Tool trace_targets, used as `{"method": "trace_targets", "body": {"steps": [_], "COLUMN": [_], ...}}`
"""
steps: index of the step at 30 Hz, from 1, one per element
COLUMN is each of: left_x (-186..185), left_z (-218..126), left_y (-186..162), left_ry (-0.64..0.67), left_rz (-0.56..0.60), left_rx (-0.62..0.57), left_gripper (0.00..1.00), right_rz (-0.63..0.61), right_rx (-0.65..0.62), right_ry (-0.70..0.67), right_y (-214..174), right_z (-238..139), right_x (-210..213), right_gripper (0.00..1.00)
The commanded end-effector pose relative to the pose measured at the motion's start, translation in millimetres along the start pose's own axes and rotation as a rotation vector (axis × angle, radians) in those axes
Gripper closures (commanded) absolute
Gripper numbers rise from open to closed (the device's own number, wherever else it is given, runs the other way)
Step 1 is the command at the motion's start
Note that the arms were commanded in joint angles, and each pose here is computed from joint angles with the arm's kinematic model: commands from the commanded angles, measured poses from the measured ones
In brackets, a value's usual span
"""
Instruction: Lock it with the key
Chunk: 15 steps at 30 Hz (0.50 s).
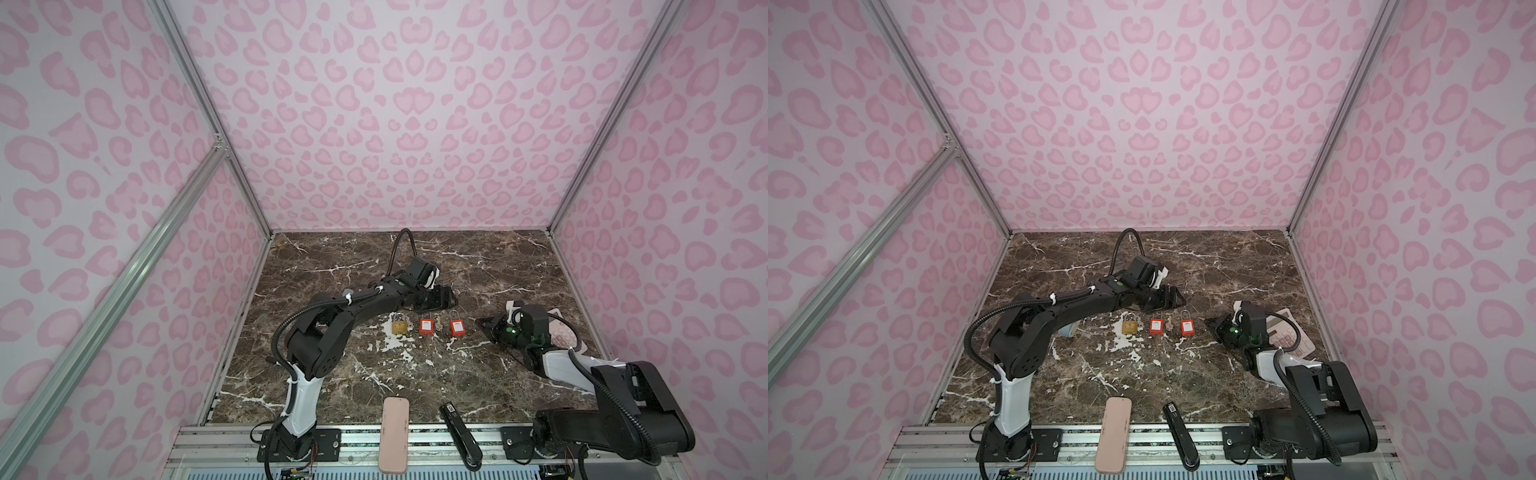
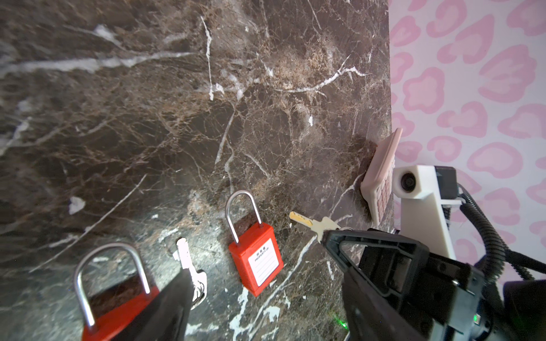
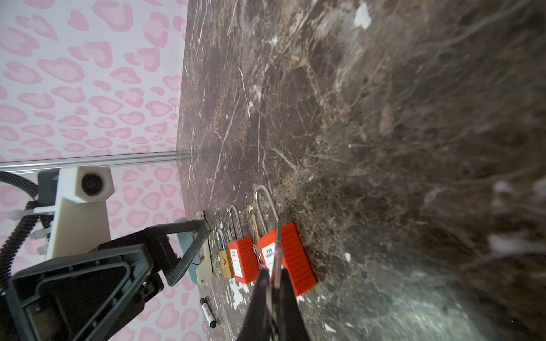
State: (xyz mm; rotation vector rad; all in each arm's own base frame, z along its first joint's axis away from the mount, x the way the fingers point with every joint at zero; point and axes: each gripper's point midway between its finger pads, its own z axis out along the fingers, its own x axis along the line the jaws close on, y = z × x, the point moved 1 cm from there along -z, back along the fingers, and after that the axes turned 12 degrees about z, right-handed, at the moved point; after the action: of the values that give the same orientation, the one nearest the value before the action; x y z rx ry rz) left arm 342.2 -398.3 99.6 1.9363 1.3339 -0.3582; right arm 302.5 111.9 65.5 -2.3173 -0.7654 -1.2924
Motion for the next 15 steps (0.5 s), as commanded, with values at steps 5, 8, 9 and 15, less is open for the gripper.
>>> {"method": "trace_targets", "body": {"steps": [5,8,9,15], "left_x": [-5.8,-6.0,-6.2,-6.4], "left_z": [-6.3,-6.5,-7.3,-7.1], "left_y": [6.5,6.1,6.9,5.8], "left_ry": [-0.015,-0.015,-0.016,-0.018], "left_rz": [0.020,0.021,0.020,0.021], "left_rx": [-0.033,-0.033,-0.036,-0.035], "left_gripper": [0.19,0.19,0.19,0.19], "right_rz": [-0.008,-0.003,-0.002,0.004], "right_rx": [-0.013,-0.012,-0.013,-0.018], "right_ry": [0.004,-0.008,-0.012,-0.029], "right_y": [-1.2,-2.4,-2.8,-2.2], "right_z": [1.9,2.5,2.9,5.7], "right_x": [-0.9,-5.5,-7.1,-13.8], "right_gripper": [1.00,1.00,1.00,1.00]}}
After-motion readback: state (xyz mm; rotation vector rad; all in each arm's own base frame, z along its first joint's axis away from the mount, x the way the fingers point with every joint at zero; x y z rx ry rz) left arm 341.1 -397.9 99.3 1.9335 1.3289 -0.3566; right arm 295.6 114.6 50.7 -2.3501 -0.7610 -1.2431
